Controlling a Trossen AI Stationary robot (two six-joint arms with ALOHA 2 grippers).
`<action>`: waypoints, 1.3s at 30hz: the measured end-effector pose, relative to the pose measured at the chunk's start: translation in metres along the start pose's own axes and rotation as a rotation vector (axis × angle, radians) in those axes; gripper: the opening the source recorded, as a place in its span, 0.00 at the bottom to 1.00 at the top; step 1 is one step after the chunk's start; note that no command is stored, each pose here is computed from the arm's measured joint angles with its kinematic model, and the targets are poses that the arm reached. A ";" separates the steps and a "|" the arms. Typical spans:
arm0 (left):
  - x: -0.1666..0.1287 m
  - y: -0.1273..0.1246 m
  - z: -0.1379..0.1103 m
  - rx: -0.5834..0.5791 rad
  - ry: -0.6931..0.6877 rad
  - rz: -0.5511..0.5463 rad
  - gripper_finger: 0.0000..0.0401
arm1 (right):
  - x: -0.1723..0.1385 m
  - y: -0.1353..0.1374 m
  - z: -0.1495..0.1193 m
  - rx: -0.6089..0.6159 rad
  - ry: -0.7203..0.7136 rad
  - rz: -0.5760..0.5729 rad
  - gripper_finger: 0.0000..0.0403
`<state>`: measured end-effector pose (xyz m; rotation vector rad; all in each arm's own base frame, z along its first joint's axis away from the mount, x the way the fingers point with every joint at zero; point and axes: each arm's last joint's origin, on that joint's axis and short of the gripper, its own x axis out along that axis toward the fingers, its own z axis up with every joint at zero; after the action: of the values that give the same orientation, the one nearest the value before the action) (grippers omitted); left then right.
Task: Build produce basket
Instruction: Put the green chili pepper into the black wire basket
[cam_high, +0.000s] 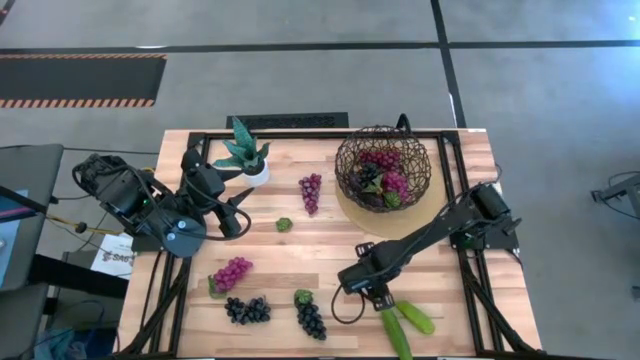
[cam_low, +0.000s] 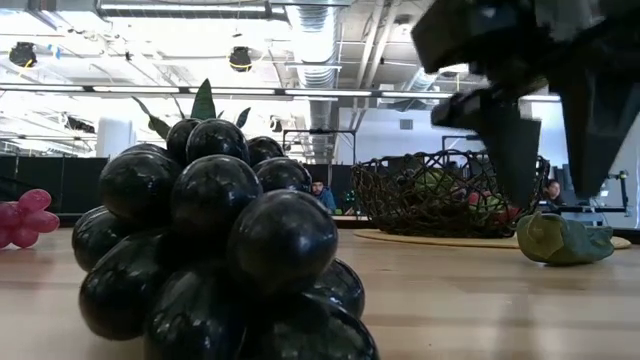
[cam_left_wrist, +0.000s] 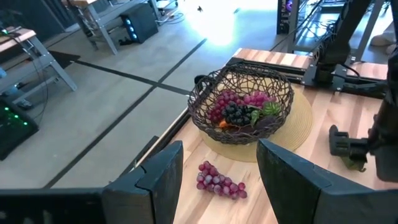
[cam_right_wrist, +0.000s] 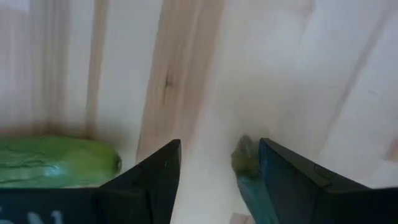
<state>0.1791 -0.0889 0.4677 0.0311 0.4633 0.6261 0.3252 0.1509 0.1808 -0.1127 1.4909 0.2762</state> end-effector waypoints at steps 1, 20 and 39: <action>0.000 0.000 0.000 0.000 0.000 0.000 0.48 | 0.004 -0.001 0.001 -0.006 0.006 -0.001 0.58; 0.000 0.000 0.000 -0.009 0.005 -0.005 0.48 | 0.019 -0.014 0.003 -0.023 0.068 -0.038 0.53; 0.000 0.000 0.000 -0.016 0.005 -0.005 0.48 | 0.017 -0.035 0.004 0.068 0.078 -0.045 0.02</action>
<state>0.1790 -0.0891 0.4676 0.0133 0.4626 0.6251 0.3388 0.1205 0.1605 -0.1035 1.5715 0.1862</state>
